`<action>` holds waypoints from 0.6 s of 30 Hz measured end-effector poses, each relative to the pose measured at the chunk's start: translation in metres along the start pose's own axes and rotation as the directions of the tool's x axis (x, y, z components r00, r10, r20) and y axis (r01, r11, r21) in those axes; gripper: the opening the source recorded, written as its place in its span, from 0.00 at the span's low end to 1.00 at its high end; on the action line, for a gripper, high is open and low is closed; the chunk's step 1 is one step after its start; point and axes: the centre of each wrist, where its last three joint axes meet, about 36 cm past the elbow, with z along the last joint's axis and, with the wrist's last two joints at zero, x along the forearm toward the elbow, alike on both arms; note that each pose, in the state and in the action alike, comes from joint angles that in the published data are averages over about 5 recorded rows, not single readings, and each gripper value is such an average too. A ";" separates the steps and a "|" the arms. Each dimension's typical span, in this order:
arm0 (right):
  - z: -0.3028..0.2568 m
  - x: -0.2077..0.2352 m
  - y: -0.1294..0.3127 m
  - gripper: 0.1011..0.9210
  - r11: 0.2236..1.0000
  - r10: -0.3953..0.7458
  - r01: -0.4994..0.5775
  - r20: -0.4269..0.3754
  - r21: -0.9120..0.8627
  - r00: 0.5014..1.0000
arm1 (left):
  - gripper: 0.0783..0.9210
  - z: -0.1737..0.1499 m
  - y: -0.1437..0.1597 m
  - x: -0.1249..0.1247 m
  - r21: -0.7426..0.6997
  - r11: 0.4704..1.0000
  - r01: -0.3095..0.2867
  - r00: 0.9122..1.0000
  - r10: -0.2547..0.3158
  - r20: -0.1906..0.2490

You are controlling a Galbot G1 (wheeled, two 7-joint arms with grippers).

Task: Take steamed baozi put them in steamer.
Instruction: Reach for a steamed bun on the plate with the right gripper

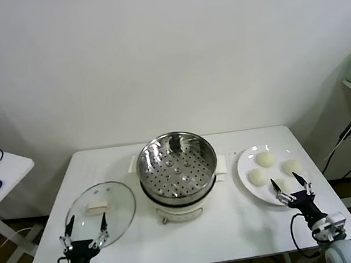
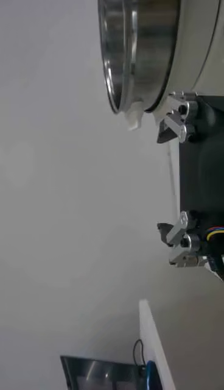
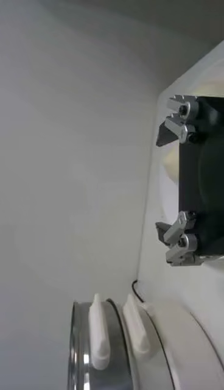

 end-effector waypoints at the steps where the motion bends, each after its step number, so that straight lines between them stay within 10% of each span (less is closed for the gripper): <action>1: -0.002 -0.002 -0.001 0.88 1.000 -0.002 0.002 0.001 0.006 1.000 | 0.88 0.000 0.000 0.000 -0.001 1.000 0.000 1.000 0.000 0.000; 18: -0.116 -0.099 -0.099 0.88 0.838 -0.266 0.322 -0.186 0.440 0.946 | 0.88 -0.006 -0.016 0.004 -0.012 1.000 -0.020 1.000 0.021 0.016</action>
